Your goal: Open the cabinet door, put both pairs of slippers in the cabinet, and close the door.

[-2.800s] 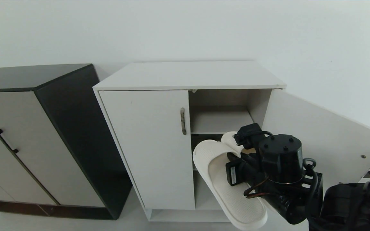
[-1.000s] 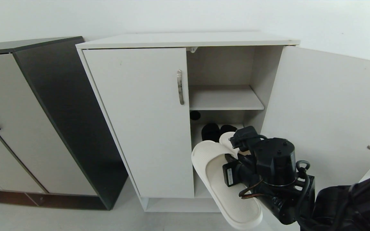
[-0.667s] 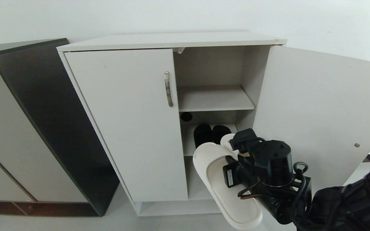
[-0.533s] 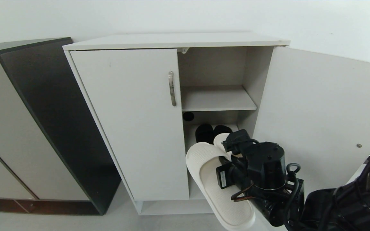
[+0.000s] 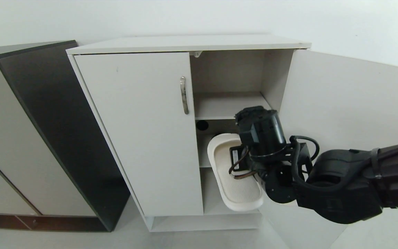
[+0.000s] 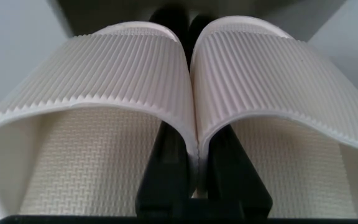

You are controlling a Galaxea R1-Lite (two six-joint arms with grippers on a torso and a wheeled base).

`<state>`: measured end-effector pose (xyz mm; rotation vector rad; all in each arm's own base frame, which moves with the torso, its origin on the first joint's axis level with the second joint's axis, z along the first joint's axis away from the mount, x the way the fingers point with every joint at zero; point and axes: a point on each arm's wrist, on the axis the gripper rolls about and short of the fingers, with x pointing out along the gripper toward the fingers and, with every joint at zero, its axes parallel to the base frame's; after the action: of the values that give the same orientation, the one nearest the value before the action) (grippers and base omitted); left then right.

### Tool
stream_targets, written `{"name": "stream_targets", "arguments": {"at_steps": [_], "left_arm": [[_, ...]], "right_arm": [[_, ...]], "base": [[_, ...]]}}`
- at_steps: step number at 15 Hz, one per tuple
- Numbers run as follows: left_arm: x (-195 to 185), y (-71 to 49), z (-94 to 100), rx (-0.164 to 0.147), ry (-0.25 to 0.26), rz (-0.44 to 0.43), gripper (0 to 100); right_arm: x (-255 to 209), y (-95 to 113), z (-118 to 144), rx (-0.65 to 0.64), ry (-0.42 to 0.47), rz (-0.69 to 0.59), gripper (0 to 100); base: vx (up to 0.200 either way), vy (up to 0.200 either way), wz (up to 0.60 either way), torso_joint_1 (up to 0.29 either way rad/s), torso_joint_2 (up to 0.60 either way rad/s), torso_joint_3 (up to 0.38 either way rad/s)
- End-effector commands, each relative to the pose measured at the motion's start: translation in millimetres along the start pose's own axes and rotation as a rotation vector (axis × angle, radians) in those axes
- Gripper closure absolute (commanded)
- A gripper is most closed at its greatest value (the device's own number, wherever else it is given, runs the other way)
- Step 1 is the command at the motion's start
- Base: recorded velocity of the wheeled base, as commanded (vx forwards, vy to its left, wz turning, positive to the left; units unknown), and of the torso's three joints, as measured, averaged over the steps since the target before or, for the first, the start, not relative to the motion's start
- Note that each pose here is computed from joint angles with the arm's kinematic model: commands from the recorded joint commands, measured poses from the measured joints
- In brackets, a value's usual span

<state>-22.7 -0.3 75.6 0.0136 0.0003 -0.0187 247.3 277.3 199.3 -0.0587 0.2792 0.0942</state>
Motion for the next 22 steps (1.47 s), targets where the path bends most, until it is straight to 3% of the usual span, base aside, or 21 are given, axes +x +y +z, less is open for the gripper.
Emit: {"name": "stream_targets", "arguments": {"at_steps": [1, 10, 22], "left_arm": [[0.0, 0.0, 0.0, 0.000, 0.000, 0.000, 100], [0.0, 0.0, 0.0, 0.002, 0.000, -0.001, 100], [0.0, 0.0, 0.0, 0.002, 0.000, -0.001, 100]], "right_arm": [[-3.7, 5.0, 21.6, 0.041, -0.051, -0.024, 100], [-3.8, 9.0, 24.7, 0.051, -0.083, -0.014, 100], [-0.6, 10.4, 24.5, 0.058, -0.089, -0.016, 100]], "base": [[0.000, 0.000, 0.00, 0.000, 0.00, 0.000], [0.000, 0.000, 0.00, 0.000, 0.00, 0.000], [0.200, 0.000, 0.00, 0.003, 0.00, 0.003]]}}
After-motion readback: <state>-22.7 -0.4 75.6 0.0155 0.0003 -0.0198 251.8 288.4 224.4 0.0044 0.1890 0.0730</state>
